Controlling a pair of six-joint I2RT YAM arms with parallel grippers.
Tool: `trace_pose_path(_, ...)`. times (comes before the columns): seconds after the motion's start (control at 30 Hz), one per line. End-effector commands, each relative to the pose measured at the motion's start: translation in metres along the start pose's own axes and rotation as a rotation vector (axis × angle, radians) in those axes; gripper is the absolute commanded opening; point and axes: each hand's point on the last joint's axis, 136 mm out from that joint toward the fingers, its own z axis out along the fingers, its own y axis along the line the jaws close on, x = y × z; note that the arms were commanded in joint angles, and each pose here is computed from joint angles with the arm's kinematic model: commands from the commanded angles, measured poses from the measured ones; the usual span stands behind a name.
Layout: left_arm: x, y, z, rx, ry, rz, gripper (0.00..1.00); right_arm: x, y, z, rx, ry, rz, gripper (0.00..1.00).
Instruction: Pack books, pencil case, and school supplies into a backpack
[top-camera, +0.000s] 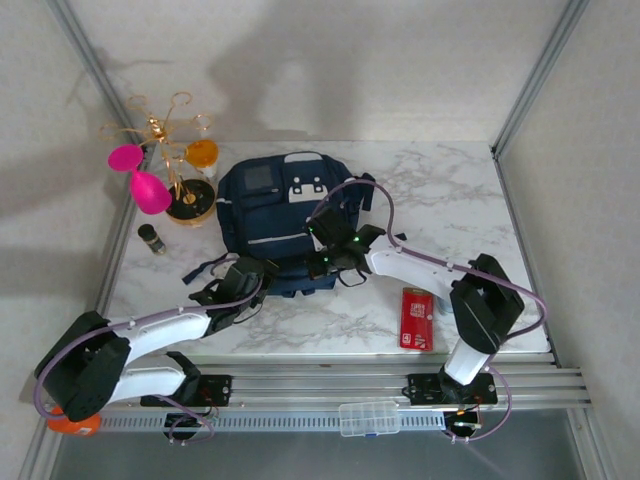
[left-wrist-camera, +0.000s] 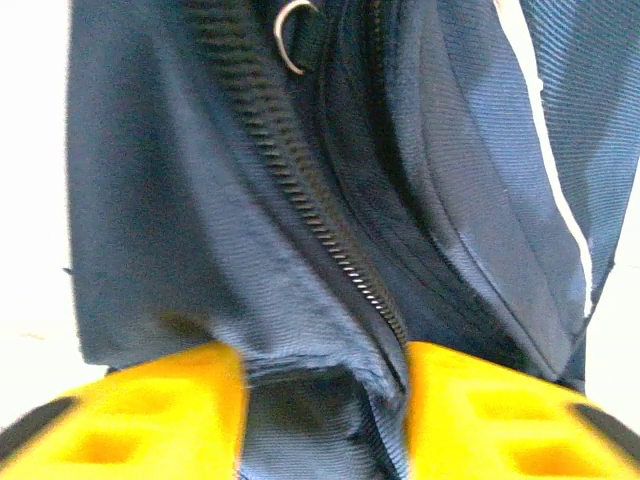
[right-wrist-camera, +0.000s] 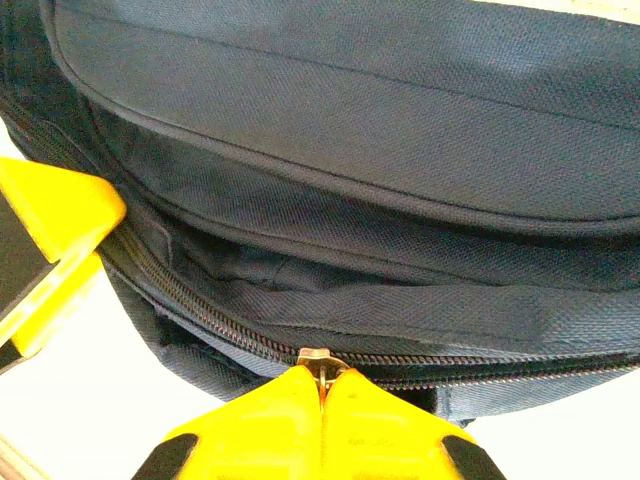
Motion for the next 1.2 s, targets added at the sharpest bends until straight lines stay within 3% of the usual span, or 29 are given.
trace_pose_path(0.0,-0.041,-0.006,-0.001,-0.015,-0.159,0.013,0.24,0.015,-0.027,-0.006,0.147,0.063,-0.025,0.00)
trace_pose_path(0.07,-0.057,0.004,-0.002,-0.056,-0.184,0.035,0.07,0.026,-0.041,-0.009,0.204,0.076,-0.027,0.00)
trace_pose_path(0.13,-0.072,0.012,-0.003,-0.079,-0.191,0.055,0.01,0.033,-0.056,-0.009,0.266,0.081,-0.027,0.00)
trace_pose_path(0.27,-0.103,0.023,-0.015,-0.133,-0.251,0.105,0.00,0.037,-0.073,-0.010,0.310,0.071,0.011,0.00)
trace_pose_path(0.37,-0.108,0.016,-0.021,-0.128,-0.243,0.147,0.00,0.031,-0.034,-0.003,0.165,0.052,-0.030,0.00)
trace_pose_path(0.47,-0.093,0.000,-0.026,-0.063,-0.161,0.139,0.30,0.028,-0.001,0.000,0.074,0.028,-0.075,0.00)
trace_pose_path(0.6,-0.046,-0.030,-0.039,0.091,-0.073,0.079,0.54,0.028,0.015,0.004,0.010,0.010,-0.080,0.00)
trace_pose_path(0.67,-0.023,-0.036,-0.041,0.107,-0.018,0.037,0.62,0.026,0.012,0.002,0.021,-0.008,-0.079,0.00)
trace_pose_path(0.8,0.018,-0.057,-0.038,0.195,0.062,-0.062,0.67,0.027,0.009,0.003,0.031,-0.026,-0.089,0.00)
trace_pose_path(0.9,0.037,-0.065,-0.024,0.182,0.103,-0.100,0.71,0.029,0.004,0.006,0.055,-0.025,-0.095,0.00)
trace_pose_path(1.03,0.055,-0.068,-0.001,0.124,0.119,-0.143,0.68,0.028,0.008,0.008,0.027,-0.032,-0.103,0.00)
trace_pose_path(1.17,0.060,-0.030,0.019,0.014,0.062,-0.281,0.38,0.029,0.004,0.012,0.047,-0.033,-0.107,0.00)
